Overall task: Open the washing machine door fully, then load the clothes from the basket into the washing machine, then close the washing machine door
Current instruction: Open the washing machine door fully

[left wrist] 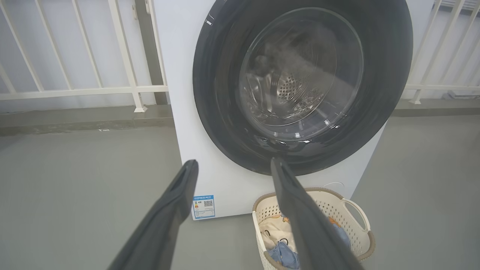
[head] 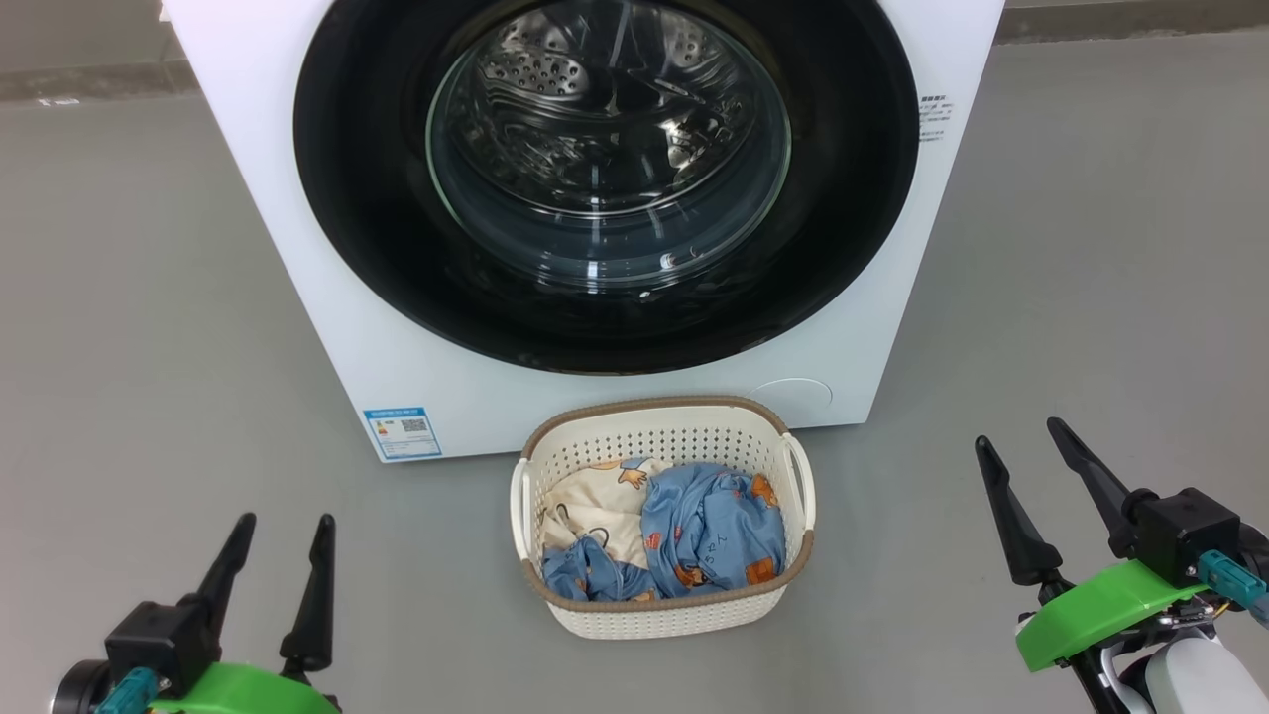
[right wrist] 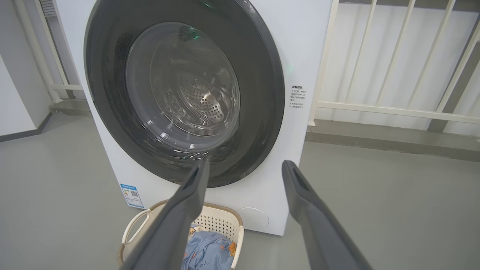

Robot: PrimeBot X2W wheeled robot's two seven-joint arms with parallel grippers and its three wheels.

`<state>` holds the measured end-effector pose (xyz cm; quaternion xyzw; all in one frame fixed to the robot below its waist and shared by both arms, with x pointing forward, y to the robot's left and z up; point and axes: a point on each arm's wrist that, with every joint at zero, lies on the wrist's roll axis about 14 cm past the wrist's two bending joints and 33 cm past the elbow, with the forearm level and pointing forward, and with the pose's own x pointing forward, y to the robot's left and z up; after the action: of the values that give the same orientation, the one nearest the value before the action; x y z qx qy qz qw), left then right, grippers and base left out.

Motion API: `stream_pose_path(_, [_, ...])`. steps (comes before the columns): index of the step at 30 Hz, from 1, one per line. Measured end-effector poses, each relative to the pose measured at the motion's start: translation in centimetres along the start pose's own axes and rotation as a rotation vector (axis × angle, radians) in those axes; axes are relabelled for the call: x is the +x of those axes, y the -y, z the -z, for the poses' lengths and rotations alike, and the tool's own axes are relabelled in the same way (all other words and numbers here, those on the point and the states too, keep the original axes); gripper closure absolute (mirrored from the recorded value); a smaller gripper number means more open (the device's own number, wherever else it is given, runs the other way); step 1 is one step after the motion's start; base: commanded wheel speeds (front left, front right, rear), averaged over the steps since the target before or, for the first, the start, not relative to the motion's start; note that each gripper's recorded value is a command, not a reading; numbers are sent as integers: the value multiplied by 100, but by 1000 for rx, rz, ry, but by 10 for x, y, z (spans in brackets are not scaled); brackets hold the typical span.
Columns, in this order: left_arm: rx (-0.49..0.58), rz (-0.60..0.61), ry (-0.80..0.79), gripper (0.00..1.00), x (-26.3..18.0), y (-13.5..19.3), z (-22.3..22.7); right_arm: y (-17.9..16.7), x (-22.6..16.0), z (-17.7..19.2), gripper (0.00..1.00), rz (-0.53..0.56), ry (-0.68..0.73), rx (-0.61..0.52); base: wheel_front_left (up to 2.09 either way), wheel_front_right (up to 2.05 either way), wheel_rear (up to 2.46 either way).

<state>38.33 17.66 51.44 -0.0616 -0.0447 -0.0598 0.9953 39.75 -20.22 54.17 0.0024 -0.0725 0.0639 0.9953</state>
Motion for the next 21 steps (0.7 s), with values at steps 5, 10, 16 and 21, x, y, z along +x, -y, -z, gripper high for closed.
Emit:
stream_pose_path(5, [11, 4, -8, 0, -1, -1, 2, 0, 1, -1, 0, 0, 5, 0, 8, 8, -16])
stream_pose_path(10, [12, -4, -11, 0, -1, -3, 3, -1, 2, 0, 0, -1, 2, 3, 44, 44, -88])
stream_pose_path(16, [11, -15, -17, 0, -1, -7, 5, -2, 3, 1, 0, -2, 0, 11, 83, 83, -165])
stream_pose_path(21, [11, -19, -21, 0, -2, -8, 6, -3, 4, 2, 0, -3, -1, 15, 120, 120, -239])
